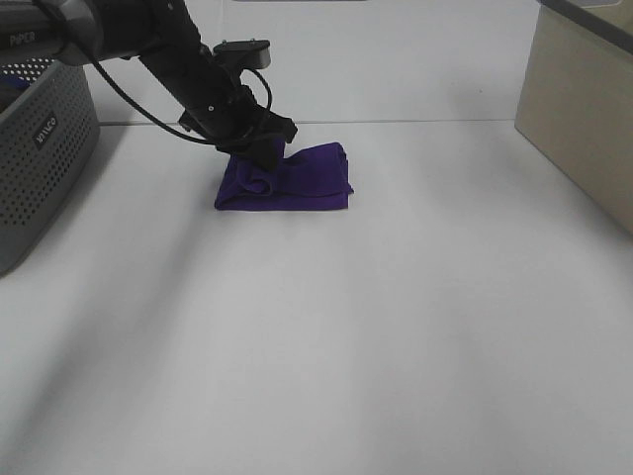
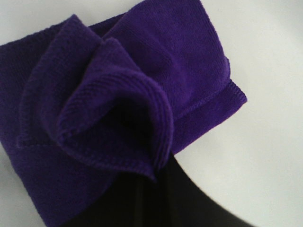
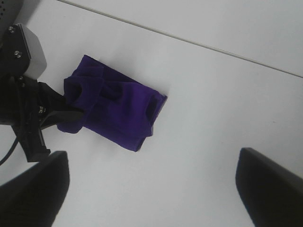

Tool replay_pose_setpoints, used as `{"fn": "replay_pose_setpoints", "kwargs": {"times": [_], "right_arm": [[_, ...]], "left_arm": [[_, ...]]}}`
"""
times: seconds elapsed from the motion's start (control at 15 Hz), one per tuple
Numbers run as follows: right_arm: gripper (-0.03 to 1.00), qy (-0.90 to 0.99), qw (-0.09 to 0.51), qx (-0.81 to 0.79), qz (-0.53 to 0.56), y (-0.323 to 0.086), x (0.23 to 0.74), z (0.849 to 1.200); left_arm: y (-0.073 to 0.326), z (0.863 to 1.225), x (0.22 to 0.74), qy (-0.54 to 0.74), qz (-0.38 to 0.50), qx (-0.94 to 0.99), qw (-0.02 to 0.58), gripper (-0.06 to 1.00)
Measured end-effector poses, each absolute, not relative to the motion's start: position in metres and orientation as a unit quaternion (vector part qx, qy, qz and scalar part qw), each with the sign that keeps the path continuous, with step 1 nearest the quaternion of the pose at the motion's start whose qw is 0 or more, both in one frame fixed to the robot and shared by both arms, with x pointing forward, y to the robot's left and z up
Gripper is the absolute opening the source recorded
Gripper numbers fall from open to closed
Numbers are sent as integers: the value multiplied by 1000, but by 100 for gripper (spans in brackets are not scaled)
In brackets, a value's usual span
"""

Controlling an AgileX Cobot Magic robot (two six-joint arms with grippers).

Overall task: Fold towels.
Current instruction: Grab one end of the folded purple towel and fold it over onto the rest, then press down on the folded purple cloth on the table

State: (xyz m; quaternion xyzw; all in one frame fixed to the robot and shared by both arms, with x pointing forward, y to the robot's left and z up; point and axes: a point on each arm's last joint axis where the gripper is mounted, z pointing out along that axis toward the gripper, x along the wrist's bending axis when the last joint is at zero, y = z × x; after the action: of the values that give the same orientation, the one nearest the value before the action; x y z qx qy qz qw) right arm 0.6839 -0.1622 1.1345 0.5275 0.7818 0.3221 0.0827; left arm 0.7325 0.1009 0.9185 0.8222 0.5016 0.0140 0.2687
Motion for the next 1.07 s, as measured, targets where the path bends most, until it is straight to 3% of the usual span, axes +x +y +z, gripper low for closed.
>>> {"fn": "replay_pose_setpoints", "kwargs": {"times": [0.4,0.47,0.53,0.67,1.07], "right_arm": [[92,781,77,527,327,-161,684,1135],[92,781,77,527,327,-161,684,1135],[92,781,77,527,327,-161,684,1135],[92,781,77,527,327,-161,684,1135],[92,781,77,527,327,-161,684,1135]], "left_arm": [[79,919,733,503,20,805,315,5],[79,920,734,505,24,800,323,10],[78,923,738,512,36,786,346,30],[72,930,744,537,32,741,401,51],[60,939,746,508,34,727,460,56]]}}
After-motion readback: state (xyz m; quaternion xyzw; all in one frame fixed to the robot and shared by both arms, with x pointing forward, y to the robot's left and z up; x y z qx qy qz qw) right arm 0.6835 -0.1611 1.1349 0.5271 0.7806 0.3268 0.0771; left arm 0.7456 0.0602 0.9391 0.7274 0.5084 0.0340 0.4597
